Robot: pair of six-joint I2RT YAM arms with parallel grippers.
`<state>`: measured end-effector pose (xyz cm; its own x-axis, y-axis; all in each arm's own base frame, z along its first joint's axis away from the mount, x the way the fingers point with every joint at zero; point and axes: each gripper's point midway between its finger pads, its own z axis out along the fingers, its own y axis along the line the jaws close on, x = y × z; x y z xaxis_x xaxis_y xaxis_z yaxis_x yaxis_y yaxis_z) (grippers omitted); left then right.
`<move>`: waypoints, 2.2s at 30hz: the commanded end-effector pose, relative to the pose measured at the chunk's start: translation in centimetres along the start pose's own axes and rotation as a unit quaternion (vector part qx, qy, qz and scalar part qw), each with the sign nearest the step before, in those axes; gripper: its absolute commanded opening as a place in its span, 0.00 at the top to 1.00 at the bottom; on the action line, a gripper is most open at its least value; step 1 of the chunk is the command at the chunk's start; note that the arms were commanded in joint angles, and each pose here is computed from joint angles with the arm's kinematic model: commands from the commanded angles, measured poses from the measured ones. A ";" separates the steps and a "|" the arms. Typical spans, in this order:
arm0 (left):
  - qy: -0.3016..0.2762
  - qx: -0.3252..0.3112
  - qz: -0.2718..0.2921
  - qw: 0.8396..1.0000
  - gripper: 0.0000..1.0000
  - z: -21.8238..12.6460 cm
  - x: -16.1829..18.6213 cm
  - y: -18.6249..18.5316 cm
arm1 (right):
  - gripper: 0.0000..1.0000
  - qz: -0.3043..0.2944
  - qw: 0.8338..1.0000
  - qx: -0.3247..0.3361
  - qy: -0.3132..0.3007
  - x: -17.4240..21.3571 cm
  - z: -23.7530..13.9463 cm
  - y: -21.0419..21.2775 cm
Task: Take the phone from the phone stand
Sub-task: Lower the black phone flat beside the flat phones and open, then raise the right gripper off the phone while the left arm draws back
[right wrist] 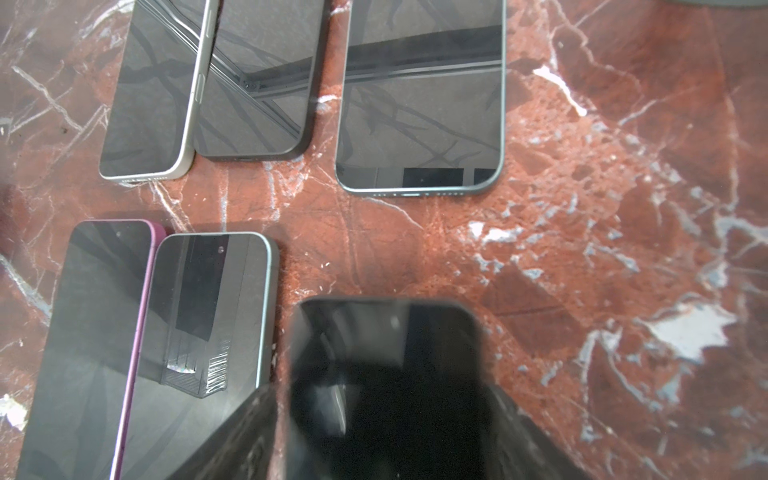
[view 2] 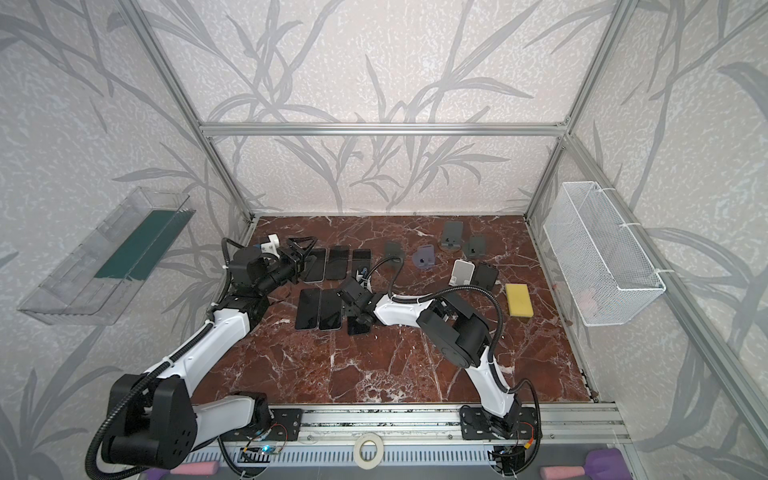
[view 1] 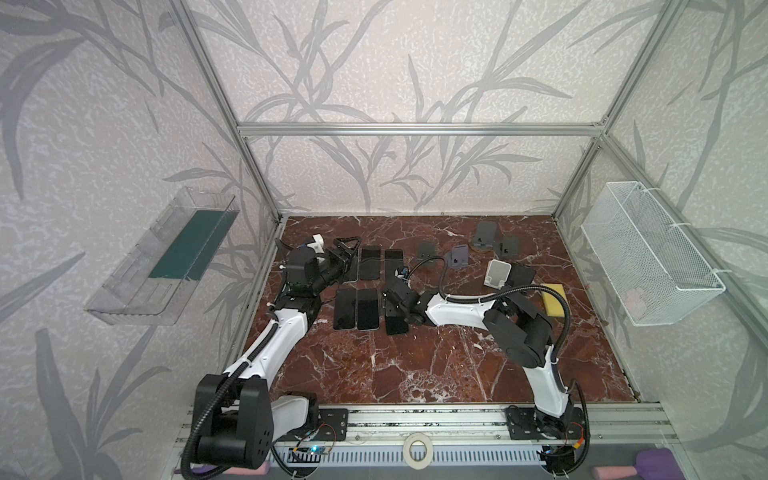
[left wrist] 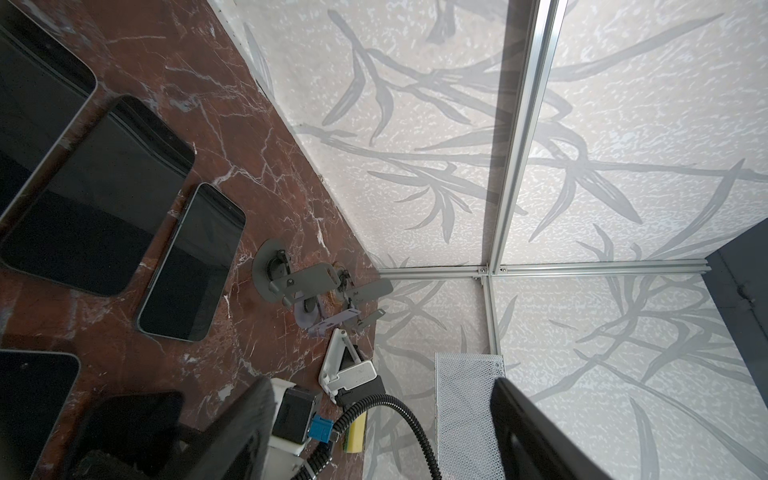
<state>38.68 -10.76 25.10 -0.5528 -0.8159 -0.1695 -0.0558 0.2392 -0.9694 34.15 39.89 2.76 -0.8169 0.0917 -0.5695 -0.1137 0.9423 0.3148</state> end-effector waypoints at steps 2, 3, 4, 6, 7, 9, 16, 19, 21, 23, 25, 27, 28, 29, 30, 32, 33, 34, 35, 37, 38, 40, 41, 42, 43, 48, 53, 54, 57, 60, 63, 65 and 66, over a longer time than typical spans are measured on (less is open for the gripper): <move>0.007 0.012 -0.001 1.000 0.18 0.0 0.3 -0.2 | 0.22 -0.004 0.993 0.074 0.090 5.6 0.7 -4.6; 0.006 0.013 0.001 1.000 0.18 -0.1 0.3 -0.3 | 0.22 0.000 0.993 0.079 0.090 5.8 0.8 -4.8; 0.005 0.013 0.003 1.000 0.18 -0.1 0.3 -0.4 | 0.22 0.002 0.993 0.075 0.087 5.8 0.8 -4.7; 0.004 0.009 0.006 1.000 0.18 -0.1 0.2 -0.2 | 0.22 0.005 0.994 0.073 0.084 5.7 0.8 -4.8; 0.003 0.008 0.006 1.000 0.18 -0.1 0.2 -0.2 | 0.22 0.004 0.994 0.072 0.083 5.7 0.8 -4.7; 0.006 0.007 0.004 1.000 0.18 0.0 0.2 -0.1 | 0.23 0.000 0.995 0.069 0.076 5.3 0.5 -4.5; 0.004 0.018 0.016 1.000 0.18 -0.3 0.2 -0.9 | 0.22 -0.041 0.998 0.043 0.018 1.2 -3.6 -3.3; 0.003 0.015 0.031 0.999 0.18 -0.5 0.2 -1.3 | 0.22 -0.067 0.997 0.030 -0.015 -1.2 -6.4 -2.6; 0.001 0.007 0.040 0.999 0.18 -0.5 0.0 -1.2 | 0.22 -0.087 0.995 0.029 -0.039 -2.9 -8.7 -2.5; 0.003 0.002 0.053 0.999 0.18 -0.5 0.1 -1.3 | 0.22 -0.106 0.991 0.026 -0.072 -4.6 -11.1 -2.6; 0.003 0.002 0.067 0.998 0.18 -0.7 0.0 -1.7 | 0.21 -0.124 0.986 0.019 -0.106 -6.4 -14.0 -2.7; 0.001 0.001 0.089 0.996 0.18 -1.0 0.0 -2.4 | 0.20 -0.144 0.981 0.010 -0.131 -7.8 -16.7 -3.1; -0.001 -0.001 0.100 0.995 0.18 -1.1 0.0 -2.6 | 0.19 -0.155 0.978 0.003 -0.140 -8.3 -17.8 -3.1; -0.003 -0.005 0.116 0.993 0.18 -1.4 0.0 -2.9 | 0.17 -0.167 0.975 -0.004 -0.149 -8.8 -19.1 -3.3; -0.007 -0.010 0.134 0.991 0.18 -1.7 0.0 -3.3 | 0.16 -0.182 0.970 -0.011 -0.162 -9.2 -20.3 -3.3; -0.017 -0.023 0.172 0.985 0.18 -2.4 -0.1 -4.0 | 0.14 -0.199 0.961 -0.018 -0.192 -9.9 -22.8 -3.9; -0.022 -0.035 0.193 0.980 0.18 -2.8 -0.1 -4.1 | 0.13 -0.207 0.956 -0.015 -0.209 -10.2 -24.1 -4.4; -0.024 -0.043 0.215 0.975 0.18 -3.1 0.0 -4.5 | 0.12 -0.213 0.951 -0.013 -0.224 -10.4 -25.0 -4.9; -0.029 -0.051 0.240 0.969 0.18 -3.5 0.0 -4.9 | 0.11 -0.218 0.945 -0.013 -0.244 -10.7 -26.1 -5.4; -0.042 -0.072 0.291 0.953 0.18 -4.2 0.0 -5.4 | 0.02 -0.242 0.930 -0.016 -0.275 -10.8 -27.7 -6.1; -0.055 -0.085 0.316 0.943 0.18 -4.6 -0.1 -5.6 | 0.01 -0.246 0.924 -0.014 -0.293 -10.9 -28.4 -6.6; -0.080 -0.109 0.368 0.920 0.18 -5.4 -0.4 -5.7 | 0.01 -0.217 0.917 0.004 -0.334 -11.1 -29.2 -8.4; -0.097 -0.123 0.390 0.907 0.18 -5.7 -0.7 -5.6 | 0.01 -0.215 0.908 0.014 -0.360 -11.2 -29.7 -9.2; -0.116 -0.135 0.401 0.899 0.01 -6.0 -0.9 -5.4 | 0.01 -0.225 0.899 0.018 -0.376 -10.9 -29.9 -9.8; -0.127 -0.138 0.414 0.891 0.01 -6.2 -1.1 -5.3 | 0.01 -0.229 0.894 0.024 -0.384 -10.6 -30.0 -10.5; -0.160 -0.184 0.449 0.860 0.01 -7.7 -1.9 -4.2 | 0.01 -0.242 0.874 0.027 -0.421 -8.3 -28.5 -12.5; -0.235 -0.149 0.457 0.845 0.01 -9.4 -2.7 -4.4 | 0.01 -0.310 0.865 -0.035 -0.393 -4.3 -25.2 -11.5; -0.243 -0.127 0.476 0.835 0.01 -9.2 -2.4 -4.4 | 0.01 -0.307 0.871 -0.025 -0.384 -4.0 -24.6 -12.1; -0.258 -0.117 0.495 0.821 0.01 -8.9 -2.3 -3.2 | 0.01 -0.289 0.873 0.004 -0.393 -4.4 -24.6 -13.3; -0.244 -0.131 0.505 0.817 0.01 -7.9 -2.2 -1.8 | 0.01 -0.289 0.872 0.010 -0.394 -4.6 -24.6 -13.4; -0.189 -0.125 0.556 0.800 0.01 -5.9 -0.9 -1.0 | 0.01 -0.321 0.870 -0.009 -0.375 -3.5 -23.7 -12.8; -0.172 -0.134 0.560 0.799 0.01 -5.0 -0.7 0.0 | 0.01 -0.323 0.871 -0.011 -0.369 -3.2 -23.3 -12.8; -0.175 -0.140 0.549 0.805 0.01 -4.7 -0.9 0.5 | 0.01 -0.323 0.872 -0.010 -0.368 -3.1 -23.2 -12.9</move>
<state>34.55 -6.59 24.51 -0.1761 -0.1585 -0.9715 0.0510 0.9842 -0.1698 25.06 19.77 17.93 -0.0144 -0.2783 -0.9604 -0.4230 0.8720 -0.2463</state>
